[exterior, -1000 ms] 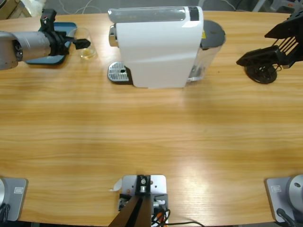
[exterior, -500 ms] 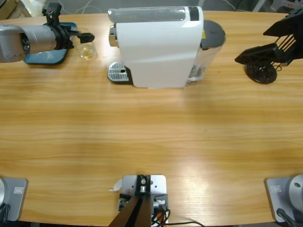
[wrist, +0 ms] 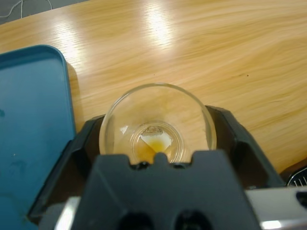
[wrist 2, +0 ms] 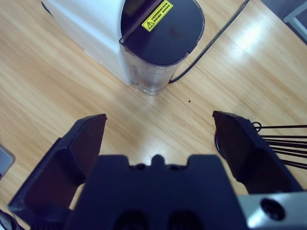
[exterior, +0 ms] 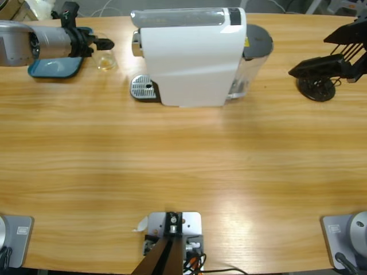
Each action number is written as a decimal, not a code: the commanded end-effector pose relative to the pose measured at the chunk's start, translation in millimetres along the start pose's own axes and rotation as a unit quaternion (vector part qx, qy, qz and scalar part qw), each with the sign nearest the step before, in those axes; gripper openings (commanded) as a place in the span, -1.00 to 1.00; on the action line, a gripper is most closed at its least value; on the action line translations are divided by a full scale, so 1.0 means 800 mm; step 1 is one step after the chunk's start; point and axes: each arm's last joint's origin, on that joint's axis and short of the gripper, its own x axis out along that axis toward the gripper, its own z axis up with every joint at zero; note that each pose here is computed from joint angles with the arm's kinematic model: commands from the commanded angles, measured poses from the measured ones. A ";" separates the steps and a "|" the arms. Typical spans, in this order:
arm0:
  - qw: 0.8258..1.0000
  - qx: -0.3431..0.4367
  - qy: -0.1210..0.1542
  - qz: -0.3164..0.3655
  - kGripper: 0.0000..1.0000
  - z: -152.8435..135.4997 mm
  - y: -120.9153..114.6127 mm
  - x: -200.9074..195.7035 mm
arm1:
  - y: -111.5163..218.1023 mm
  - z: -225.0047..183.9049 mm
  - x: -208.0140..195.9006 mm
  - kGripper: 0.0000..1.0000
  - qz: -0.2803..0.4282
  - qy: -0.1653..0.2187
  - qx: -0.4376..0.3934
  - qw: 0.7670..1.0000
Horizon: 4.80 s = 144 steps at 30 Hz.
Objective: Pour coffee
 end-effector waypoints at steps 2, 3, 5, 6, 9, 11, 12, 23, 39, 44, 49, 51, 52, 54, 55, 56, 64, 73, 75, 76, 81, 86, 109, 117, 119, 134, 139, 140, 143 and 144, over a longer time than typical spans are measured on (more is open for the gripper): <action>0.999 0.009 0.042 -0.011 -0.14 -0.019 -0.006 0.009 | 0.000 -0.012 -0.003 1.00 0.001 -0.005 0.004 1.000; 0.999 0.018 0.041 -0.015 -0.14 -0.017 -0.010 -0.002 | 0.000 -0.012 -0.003 1.00 0.001 -0.005 0.004 1.000; 0.998 0.040 0.039 -0.037 -0.14 -0.012 -0.018 -0.030 | 0.000 -0.011 -0.003 1.00 0.001 -0.005 0.004 1.000; 0.996 0.053 0.042 -0.052 -0.15 -0.009 -0.022 -0.043 | 0.000 -0.011 -0.003 1.00 0.000 -0.005 0.004 1.000; 0.991 0.094 0.050 -0.079 -0.15 -0.002 -0.035 -0.082 | 0.000 -0.013 -0.004 1.00 0.000 -0.007 0.004 1.000; 0.988 0.114 0.048 -0.092 -0.15 0.001 -0.041 -0.106 | 0.000 -0.015 -0.004 1.00 0.000 -0.008 0.004 1.000; 0.987 0.121 0.043 -0.096 -0.15 0.002 -0.043 -0.116 | 0.001 -0.018 -0.006 1.00 -0.001 -0.009 0.004 1.000; 0.977 0.155 0.040 -0.144 -0.15 0.000 -0.082 -0.107 | 0.004 -0.030 -0.016 1.00 -0.002 -0.019 0.003 1.000; 0.968 0.164 0.058 -0.182 -0.15 0.001 -0.109 -0.061 | 0.003 -0.027 -0.017 1.00 -0.005 -0.023 0.000 1.000; 0.966 0.167 0.062 -0.188 -0.15 -0.001 -0.115 -0.055 | 0.003 -0.028 -0.018 1.00 -0.008 -0.024 -0.001 1.000; 0.963 0.167 0.074 -0.198 0.01 -0.007 -0.116 -0.050 | 0.003 -0.028 -0.018 1.00 -0.011 -0.023 -0.002 1.000; 0.962 0.166 0.079 -0.200 0.18 -0.009 -0.116 -0.048 | 0.003 -0.028 -0.018 1.00 -0.012 -0.023 -0.003 1.000; 0.962 0.167 0.081 -0.200 0.22 -0.010 -0.116 -0.048 | 0.003 -0.028 -0.018 1.00 -0.012 -0.023 -0.003 1.000; 0.961 0.168 0.085 -0.201 0.39 -0.012 -0.116 -0.048 | 0.003 -0.028 -0.018 1.00 -0.013 -0.023 -0.004 1.000; 0.961 0.168 0.085 -0.201 0.60 -0.012 -0.116 -0.048 | 0.002 -0.028 -0.018 1.00 -0.014 -0.022 -0.004 1.000; 0.961 0.169 0.085 -0.201 0.74 -0.012 -0.116 -0.048 | 0.002 -0.028 -0.018 1.00 -0.014 -0.022 -0.004 1.000; 0.959 0.172 0.096 -0.205 0.96 -0.020 -0.114 -0.060 | 0.002 -0.028 -0.017 1.00 -0.016 -0.021 -0.004 1.000; 0.958 0.179 0.089 -0.205 0.98 -0.023 -0.103 -0.113 | 0.003 -0.029 -0.014 1.00 -0.014 -0.021 -0.007 1.000; 0.959 0.179 0.088 -0.201 0.98 -0.025 -0.099 -0.124 | 0.003 -0.030 -0.012 1.00 -0.014 -0.021 -0.007 1.000; 0.960 0.178 0.087 -0.196 0.98 -0.026 -0.096 -0.129 | 0.004 -0.031 -0.011 1.00 -0.013 -0.020 -0.007 1.000; 0.970 0.154 0.088 -0.168 0.96 -0.039 -0.075 -0.155 | 0.005 -0.033 -0.011 1.00 -0.012 -0.020 -0.009 1.000; 0.983 0.087 0.111 -0.114 0.95 -0.056 -0.049 -0.157 | 0.005 -0.033 -0.011 1.00 -0.012 -0.019 -0.009 1.000; 0.991 0.051 0.121 -0.039 0.95 -0.028 -0.064 -0.040 | 0.004 -0.029 -0.010 1.00 -0.015 -0.018 -0.010 1.000; 0.989 0.055 0.123 -0.053 0.95 -0.027 -0.072 -0.036 | 0.004 -0.029 -0.010 1.00 -0.015 -0.015 -0.011 1.000; 0.989 0.057 0.123 -0.055 0.95 -0.026 -0.076 -0.035 | 0.004 -0.028 -0.010 1.00 -0.015 -0.016 -0.011 1.000; 0.993 0.037 0.111 0.020 0.95 -0.017 -0.011 -0.148 | -0.001 0.022 0.013 0.98 0.005 0.002 -0.021 1.000; 0.993 0.059 0.098 0.013 0.96 -0.006 -0.010 -0.230 | -0.008 0.069 0.023 -1.00 0.006 -0.009 -0.050 0.999; 0.994 0.061 0.092 0.008 0.96 -0.004 -0.012 -0.241 | -0.010 0.076 0.024 -1.00 -0.002 -0.012 -0.054 0.998; 0.993 0.072 0.095 -0.002 0.96 0.003 -0.016 -0.264 | -0.014 0.095 0.030 -1.00 -0.019 -0.013 -0.061 0.998; 0.992 0.076 0.098 -0.004 0.96 0.004 -0.016 -0.268 | -0.016 0.102 0.035 -1.00 -0.019 -0.010 -0.062 0.998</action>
